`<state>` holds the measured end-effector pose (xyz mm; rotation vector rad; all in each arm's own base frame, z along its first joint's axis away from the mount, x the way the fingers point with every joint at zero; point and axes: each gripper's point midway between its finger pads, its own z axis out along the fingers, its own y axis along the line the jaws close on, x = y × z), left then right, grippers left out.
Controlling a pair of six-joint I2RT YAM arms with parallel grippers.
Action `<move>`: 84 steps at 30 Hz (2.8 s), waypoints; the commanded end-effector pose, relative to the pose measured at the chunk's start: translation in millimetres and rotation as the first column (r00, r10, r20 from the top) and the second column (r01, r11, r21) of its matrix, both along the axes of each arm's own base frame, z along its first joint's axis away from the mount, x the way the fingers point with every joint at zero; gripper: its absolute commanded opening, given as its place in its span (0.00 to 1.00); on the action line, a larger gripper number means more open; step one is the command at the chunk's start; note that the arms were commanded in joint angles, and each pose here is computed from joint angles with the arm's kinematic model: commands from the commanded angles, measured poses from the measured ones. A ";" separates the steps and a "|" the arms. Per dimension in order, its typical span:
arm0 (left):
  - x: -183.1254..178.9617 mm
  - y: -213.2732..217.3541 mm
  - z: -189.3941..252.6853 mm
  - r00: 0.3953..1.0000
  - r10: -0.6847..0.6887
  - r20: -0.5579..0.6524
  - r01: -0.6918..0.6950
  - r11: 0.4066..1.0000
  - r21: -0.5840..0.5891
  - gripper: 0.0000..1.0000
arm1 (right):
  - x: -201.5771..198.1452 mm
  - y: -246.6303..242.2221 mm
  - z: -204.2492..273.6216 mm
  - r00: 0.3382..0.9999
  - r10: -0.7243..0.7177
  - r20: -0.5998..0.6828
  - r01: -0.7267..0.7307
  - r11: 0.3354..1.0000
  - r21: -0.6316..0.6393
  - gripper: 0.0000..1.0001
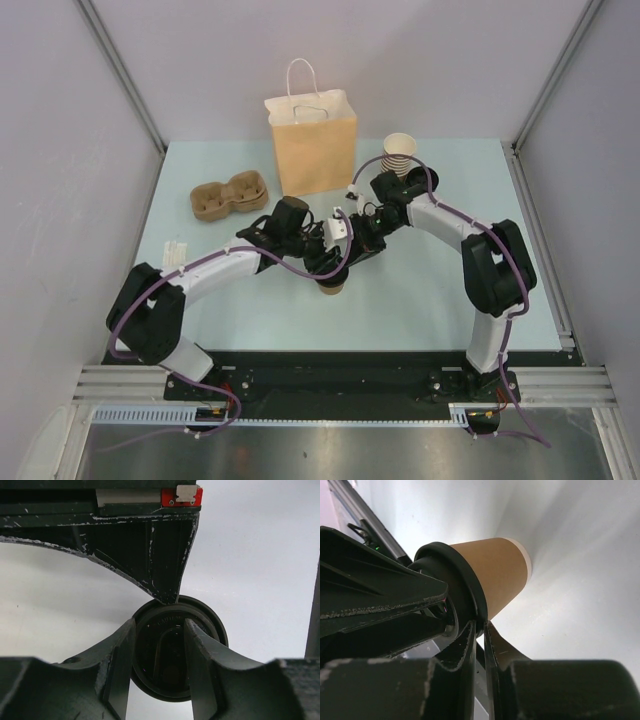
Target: Pack the takeout coffee
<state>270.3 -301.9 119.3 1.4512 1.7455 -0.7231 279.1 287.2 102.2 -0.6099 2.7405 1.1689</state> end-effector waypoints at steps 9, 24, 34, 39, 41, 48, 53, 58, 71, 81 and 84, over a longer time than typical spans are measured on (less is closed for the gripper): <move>-15.3 17.0 -43.2 0.997 -0.008 -0.074 0.016 0.994 0.112 0.43 | -5.2 -16.4 -49.5 1.000 0.018 -0.016 -0.020 0.991 -0.132 0.10; -4.7 -2.0 36.9 0.999 0.002 -0.032 -0.002 1.000 -0.008 0.56 | 1.5 2.2 18.1 0.998 0.004 0.057 -0.008 0.997 0.071 0.24; -6.1 2.0 82.7 0.996 0.085 -0.039 -0.087 0.995 -0.057 0.89 | 13.6 -2.5 34.3 0.997 -0.033 0.064 0.025 0.992 0.125 0.28; -12.7 24.5 69.7 0.984 0.163 -0.071 -0.160 0.986 0.044 0.99 | 20.3 -5.3 54.4 0.994 -0.053 0.091 0.038 0.986 0.161 0.50; -10.8 30.3 67.1 0.977 0.201 -0.071 -0.197 0.978 0.067 1.00 | 24.0 -12.3 61.5 0.991 -0.066 0.114 0.048 0.987 0.153 0.79; -3.0 36.3 59.6 0.917 0.357 -0.177 -0.329 0.929 0.171 0.99 | 30.9 -43.4 83.3 0.974 -0.101 0.201 0.079 0.991 0.112 1.00; -0.4 30.9 61.0 0.850 0.454 -0.269 -0.423 0.891 0.165 0.99 | 40.8 -68.9 96.6 0.953 -0.164 0.255 0.141 0.984 0.105 1.00; -1.4 32.7 44.1 0.801 0.496 -0.335 -0.451 0.868 0.208 0.99 | 40.2 -80.3 102.6 0.942 -0.195 0.274 0.169 0.979 0.114 1.00; -6.2 30.8 10.3 0.741 0.533 -0.409 -0.447 0.845 0.293 1.00 | 38.7 -77.9 92.9 0.956 -0.189 0.224 0.162 0.978 0.135 1.00; -11.2 24.7 0.2 0.737 0.504 -0.450 -0.407 0.863 0.299 1.00 | 39.7 -77.5 90.8 0.957 -0.193 0.216 0.166 0.977 0.134 1.00; -11.5 22.1 0.5 0.739 0.493 -0.458 -0.400 0.869 0.290 0.99 | 39.8 -77.4 90.2 0.958 -0.190 0.216 0.164 0.977 0.134 1.00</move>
